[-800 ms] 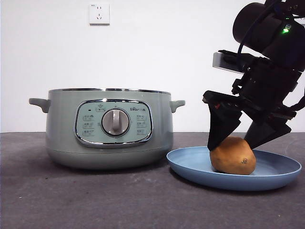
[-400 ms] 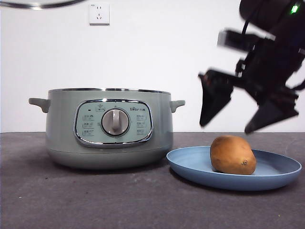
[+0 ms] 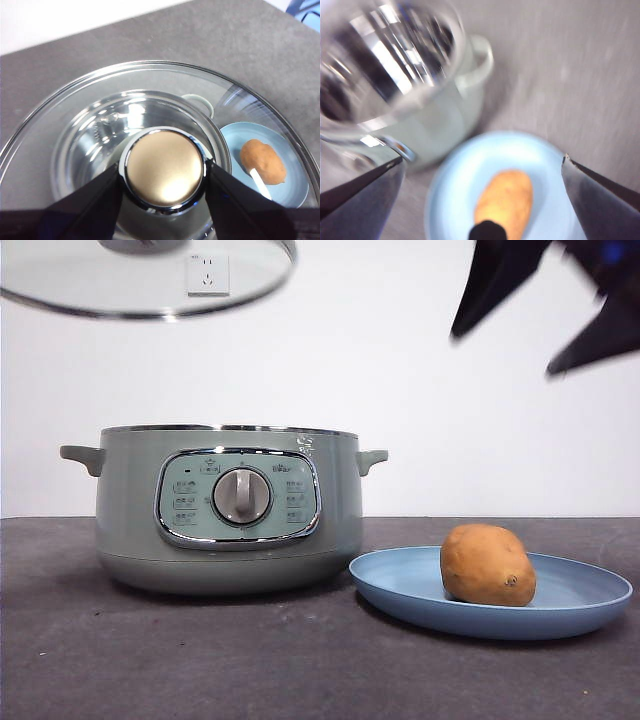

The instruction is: Take the potato out from the steamer,put the potato on the plate,close the lid

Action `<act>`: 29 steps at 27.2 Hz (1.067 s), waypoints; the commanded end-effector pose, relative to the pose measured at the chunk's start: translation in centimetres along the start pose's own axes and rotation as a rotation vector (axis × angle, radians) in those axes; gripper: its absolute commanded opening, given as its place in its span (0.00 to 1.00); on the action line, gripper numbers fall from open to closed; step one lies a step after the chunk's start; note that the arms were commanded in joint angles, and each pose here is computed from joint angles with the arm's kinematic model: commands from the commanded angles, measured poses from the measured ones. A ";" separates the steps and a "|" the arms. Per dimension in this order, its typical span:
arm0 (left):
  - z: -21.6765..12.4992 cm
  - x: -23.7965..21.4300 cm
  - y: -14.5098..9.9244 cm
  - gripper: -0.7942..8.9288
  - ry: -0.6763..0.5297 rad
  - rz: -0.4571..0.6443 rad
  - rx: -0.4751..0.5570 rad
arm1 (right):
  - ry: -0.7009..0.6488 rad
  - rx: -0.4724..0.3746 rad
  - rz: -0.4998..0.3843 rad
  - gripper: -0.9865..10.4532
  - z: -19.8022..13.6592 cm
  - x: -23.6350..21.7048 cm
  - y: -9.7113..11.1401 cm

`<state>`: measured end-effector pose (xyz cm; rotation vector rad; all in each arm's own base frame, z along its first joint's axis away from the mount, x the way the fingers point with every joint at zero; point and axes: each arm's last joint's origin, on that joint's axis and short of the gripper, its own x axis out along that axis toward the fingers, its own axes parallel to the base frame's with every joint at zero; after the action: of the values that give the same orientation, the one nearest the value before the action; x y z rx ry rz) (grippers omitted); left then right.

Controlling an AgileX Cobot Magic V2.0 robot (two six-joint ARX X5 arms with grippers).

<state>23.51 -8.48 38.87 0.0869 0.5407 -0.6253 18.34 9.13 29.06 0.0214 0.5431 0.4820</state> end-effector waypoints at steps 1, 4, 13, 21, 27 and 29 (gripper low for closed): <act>0.9 1.7 0.1 0.07 -0.040 -0.018 0.041 | -0.076 0.012 0.007 0.61 0.2 -2.3 0.2; 1.0 4.0 0.4 0.07 -0.035 -0.032 0.047 | -0.131 0.007 0.015 0.61 0.4 -4.7 0.4; 0.1 10.2 0.9 0.07 0.021 -0.040 0.050 | -0.265 -0.003 0.030 0.61 1.4 -9.6 0.9; -1.2 13.7 1.7 0.07 0.076 -0.008 0.038 | -0.290 -0.009 0.033 0.61 2.3 -11.0 1.1; -1.4 13.9 1.9 0.07 0.099 0.028 0.061 | -0.288 -0.014 0.035 0.61 2.3 -11.0 1.1; -1.8 13.8 1.9 0.07 0.134 0.024 0.073 | -0.288 -0.016 0.035 0.61 2.3 -11.0 1.1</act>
<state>33.07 -13.95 29.76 0.1920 0.6662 -0.6192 10.82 5.49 36.40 0.0870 0.2647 0.5079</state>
